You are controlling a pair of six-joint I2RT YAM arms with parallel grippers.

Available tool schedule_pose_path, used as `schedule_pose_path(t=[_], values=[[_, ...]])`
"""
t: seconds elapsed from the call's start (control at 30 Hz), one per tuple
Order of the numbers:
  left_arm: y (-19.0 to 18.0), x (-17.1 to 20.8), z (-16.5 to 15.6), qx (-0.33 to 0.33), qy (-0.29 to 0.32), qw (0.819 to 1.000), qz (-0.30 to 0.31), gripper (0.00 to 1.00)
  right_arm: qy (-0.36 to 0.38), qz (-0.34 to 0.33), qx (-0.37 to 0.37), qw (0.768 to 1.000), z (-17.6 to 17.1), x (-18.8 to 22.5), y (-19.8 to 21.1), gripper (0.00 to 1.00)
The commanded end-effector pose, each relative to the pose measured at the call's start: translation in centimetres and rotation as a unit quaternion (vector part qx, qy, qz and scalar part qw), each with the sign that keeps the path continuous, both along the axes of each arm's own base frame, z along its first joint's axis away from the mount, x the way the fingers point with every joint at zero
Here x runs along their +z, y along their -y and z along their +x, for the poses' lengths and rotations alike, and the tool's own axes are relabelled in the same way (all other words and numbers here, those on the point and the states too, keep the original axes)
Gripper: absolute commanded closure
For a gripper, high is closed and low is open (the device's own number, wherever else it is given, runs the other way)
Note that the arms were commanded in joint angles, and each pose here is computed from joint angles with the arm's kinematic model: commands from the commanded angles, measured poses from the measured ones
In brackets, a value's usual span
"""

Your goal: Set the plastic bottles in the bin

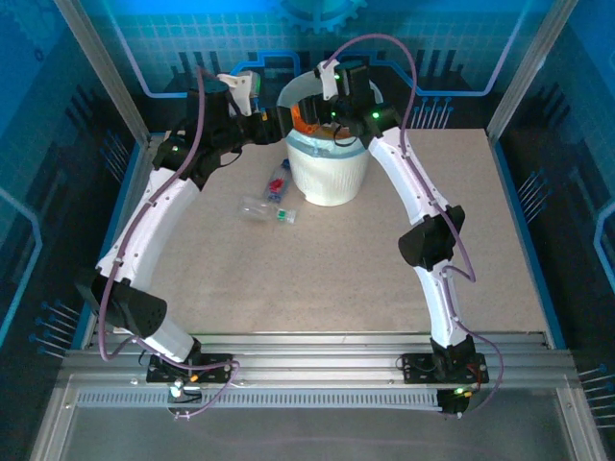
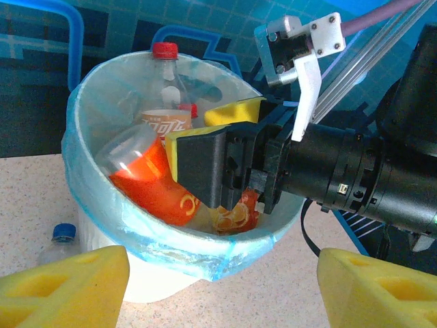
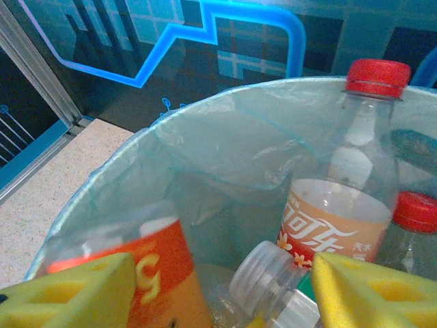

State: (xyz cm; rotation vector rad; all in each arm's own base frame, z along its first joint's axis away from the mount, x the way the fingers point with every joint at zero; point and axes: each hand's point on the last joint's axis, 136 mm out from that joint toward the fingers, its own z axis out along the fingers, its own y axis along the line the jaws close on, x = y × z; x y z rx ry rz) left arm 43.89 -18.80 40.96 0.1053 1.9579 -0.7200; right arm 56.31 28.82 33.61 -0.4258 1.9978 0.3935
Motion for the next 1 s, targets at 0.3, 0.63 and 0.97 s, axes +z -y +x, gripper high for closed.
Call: schedule_pose_path(t=[0.3,0.63,0.97], values=[[0.1,0.9,-0.3,-0.002,0.016,1.000,0.013,0.26,0.018,0.045,0.029,0.998,-1.1,3.0,-1.3,0.37],[0.1,0.2,-0.2,-0.001,0.011,1.000,0.018,0.26,0.004,0.024,0.050,0.998,-0.4,0.0,-3.1,0.39],[0.0,-0.3,-0.1,0.002,0.006,1.000,0.018,0.26,-0.052,-0.025,0.029,0.998,-0.1,-4.3,-0.7,0.42]])
